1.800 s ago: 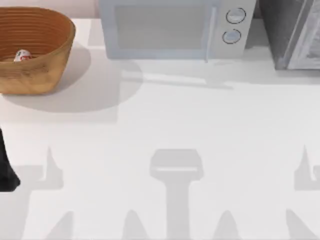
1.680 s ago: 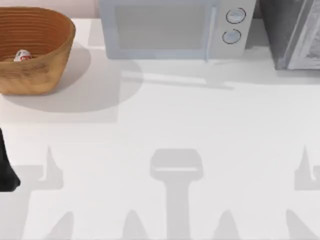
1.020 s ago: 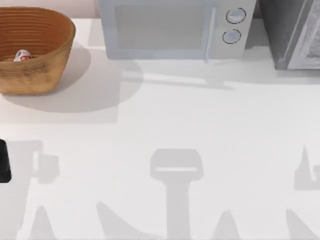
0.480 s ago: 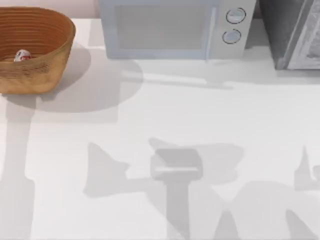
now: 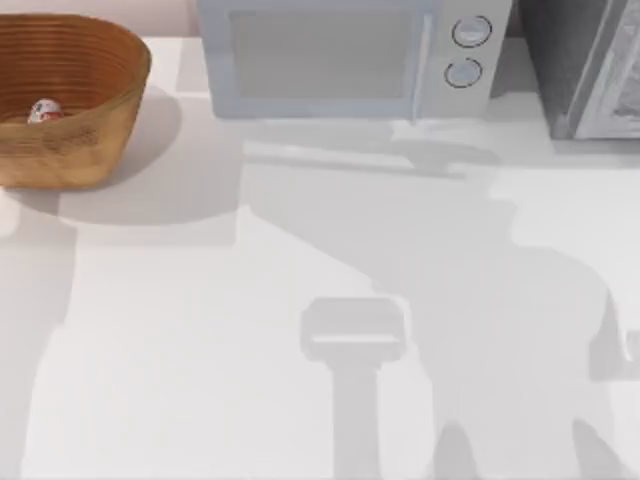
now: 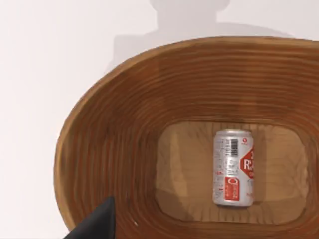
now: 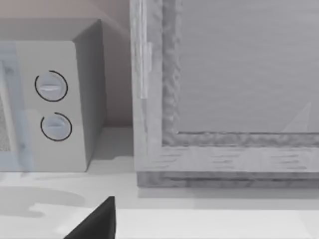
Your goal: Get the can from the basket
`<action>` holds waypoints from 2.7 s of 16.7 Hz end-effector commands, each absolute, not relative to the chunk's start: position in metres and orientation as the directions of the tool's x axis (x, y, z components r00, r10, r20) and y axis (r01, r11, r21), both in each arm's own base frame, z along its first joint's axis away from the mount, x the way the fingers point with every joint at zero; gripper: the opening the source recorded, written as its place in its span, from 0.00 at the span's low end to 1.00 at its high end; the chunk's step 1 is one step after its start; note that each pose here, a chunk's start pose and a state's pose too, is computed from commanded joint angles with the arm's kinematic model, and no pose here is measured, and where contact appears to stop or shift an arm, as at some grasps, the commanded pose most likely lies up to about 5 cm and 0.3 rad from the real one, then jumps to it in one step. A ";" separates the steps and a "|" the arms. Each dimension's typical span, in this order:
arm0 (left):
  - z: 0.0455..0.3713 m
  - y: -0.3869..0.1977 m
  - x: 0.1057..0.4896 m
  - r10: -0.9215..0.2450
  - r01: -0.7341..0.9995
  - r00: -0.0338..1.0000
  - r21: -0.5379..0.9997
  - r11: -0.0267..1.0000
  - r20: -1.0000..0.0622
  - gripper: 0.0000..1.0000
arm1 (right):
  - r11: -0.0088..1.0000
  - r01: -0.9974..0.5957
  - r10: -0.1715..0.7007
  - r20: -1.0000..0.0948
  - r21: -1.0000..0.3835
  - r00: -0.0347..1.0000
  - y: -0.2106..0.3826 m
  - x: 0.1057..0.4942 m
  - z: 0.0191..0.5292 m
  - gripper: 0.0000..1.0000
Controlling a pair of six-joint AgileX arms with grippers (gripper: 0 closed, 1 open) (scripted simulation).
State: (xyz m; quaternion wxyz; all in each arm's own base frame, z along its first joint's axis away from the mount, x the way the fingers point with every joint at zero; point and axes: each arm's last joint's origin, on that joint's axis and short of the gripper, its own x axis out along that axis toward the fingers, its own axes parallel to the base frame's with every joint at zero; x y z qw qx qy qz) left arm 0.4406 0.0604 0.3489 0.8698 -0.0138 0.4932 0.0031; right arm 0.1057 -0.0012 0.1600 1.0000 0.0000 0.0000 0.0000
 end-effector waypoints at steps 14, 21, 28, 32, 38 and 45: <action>0.191 0.047 0.513 -0.119 0.021 0.103 -0.118 0.993 -0.988 1.00 | 1.000 0.000 0.000 0.000 0.000 1.000 -0.001 0.106 0.160 1.00; 0.173 0.046 0.519 -0.118 0.022 0.107 -0.117 0.993 -0.987 1.00 | 1.000 0.000 0.000 0.000 0.000 1.000 -0.001 0.106 0.160 1.00; 0.133 0.040 0.523 -0.119 0.021 0.100 -0.118 0.993 -0.988 1.00 | 1.000 0.000 0.000 0.000 0.000 1.000 -0.001 0.106 0.160 1.00; 0.133 0.040 0.523 -0.119 0.021 0.100 -0.118 0.993 -0.988 0.92 | 1.000 0.000 0.000 0.000 0.000 1.000 -0.001 0.106 0.160 1.00; 0.133 0.040 0.523 -0.119 0.021 0.100 -0.118 0.993 -0.988 0.47 | 1.000 0.000 0.000 0.000 0.000 1.000 -0.001 0.106 0.160 1.00; 0.133 0.040 0.523 -0.119 0.021 0.100 -0.118 0.993 -0.988 0.00 | 1.000 0.000 0.000 0.000 0.000 1.000 -0.001 0.106 0.160 1.00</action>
